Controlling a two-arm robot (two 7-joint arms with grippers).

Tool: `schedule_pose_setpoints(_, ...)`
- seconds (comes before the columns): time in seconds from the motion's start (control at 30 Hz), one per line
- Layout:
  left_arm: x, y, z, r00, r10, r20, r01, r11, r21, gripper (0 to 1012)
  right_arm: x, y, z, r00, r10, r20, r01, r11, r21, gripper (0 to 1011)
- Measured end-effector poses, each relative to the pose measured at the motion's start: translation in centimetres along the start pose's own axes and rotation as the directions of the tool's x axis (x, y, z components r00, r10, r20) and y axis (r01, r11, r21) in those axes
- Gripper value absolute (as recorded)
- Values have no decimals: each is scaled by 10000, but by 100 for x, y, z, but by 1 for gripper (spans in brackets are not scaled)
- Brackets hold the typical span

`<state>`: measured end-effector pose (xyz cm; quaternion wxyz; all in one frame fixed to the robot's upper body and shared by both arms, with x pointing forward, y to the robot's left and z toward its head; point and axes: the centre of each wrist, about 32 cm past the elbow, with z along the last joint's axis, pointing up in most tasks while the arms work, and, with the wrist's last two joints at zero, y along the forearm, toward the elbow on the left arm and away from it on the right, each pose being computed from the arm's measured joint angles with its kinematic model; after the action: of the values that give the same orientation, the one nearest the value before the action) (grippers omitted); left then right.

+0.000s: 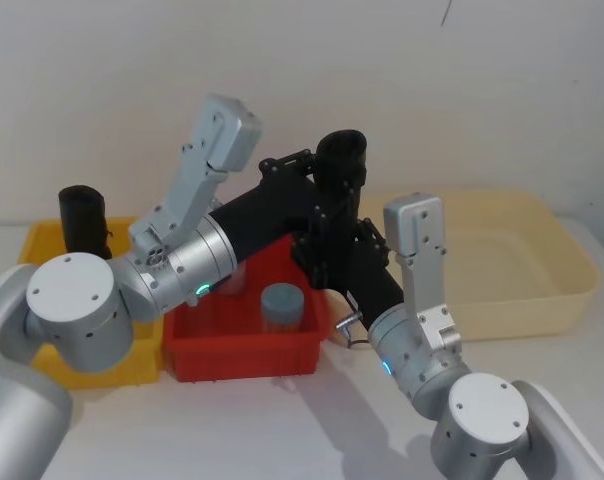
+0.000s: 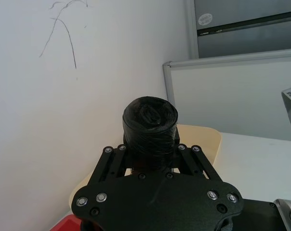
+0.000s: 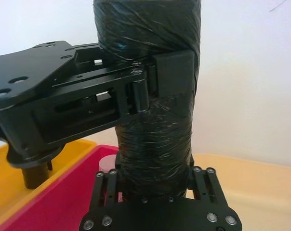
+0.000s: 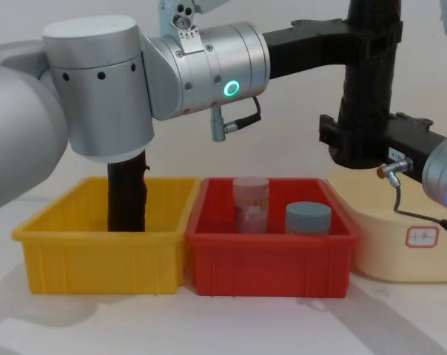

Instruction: Pick up the garbage bag with the one hand and transfer it to the other hand.

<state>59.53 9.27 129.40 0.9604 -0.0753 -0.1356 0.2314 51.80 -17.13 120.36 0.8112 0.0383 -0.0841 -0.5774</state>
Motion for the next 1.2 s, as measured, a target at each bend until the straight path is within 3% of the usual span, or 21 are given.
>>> schedule_pose_setpoints(0.2, 0, 0, 0, 10000, 1, 0, -1, 10000, 0, 386, 5, 8, 16, 10000, -47, 25, 47, 10000, -48, 535)
schedule_pose_setpoints(0.5, 0, 0, 0, 10000, 0, 1, 0, 10000, 0, 603, 17, -2, 45, 9999, -109, 14, 109, 9999, -60, 533)
schedule_pose_setpoints(0.8, 0, 0, 0, 10000, 0, 0, 0, 10000, 0, 905, 23, -28, 60, 9999, -139, -62, 139, 9999, -43, 533)
schedule_pose_setpoints(0.97, 0, 0, 0, 10000, 0, 0, 0, 10000, -1, 1001, 34, -32, 68, 9997, -193, -115, 193, 9998, -77, 533)
schedule_pose_setpoints(1.2, 0, 0, 0, 10000, 0, 1, 0, 10000, -1, 1000, 104, 22, 80, 9990, -410, -174, 406, 9989, -247, 533)
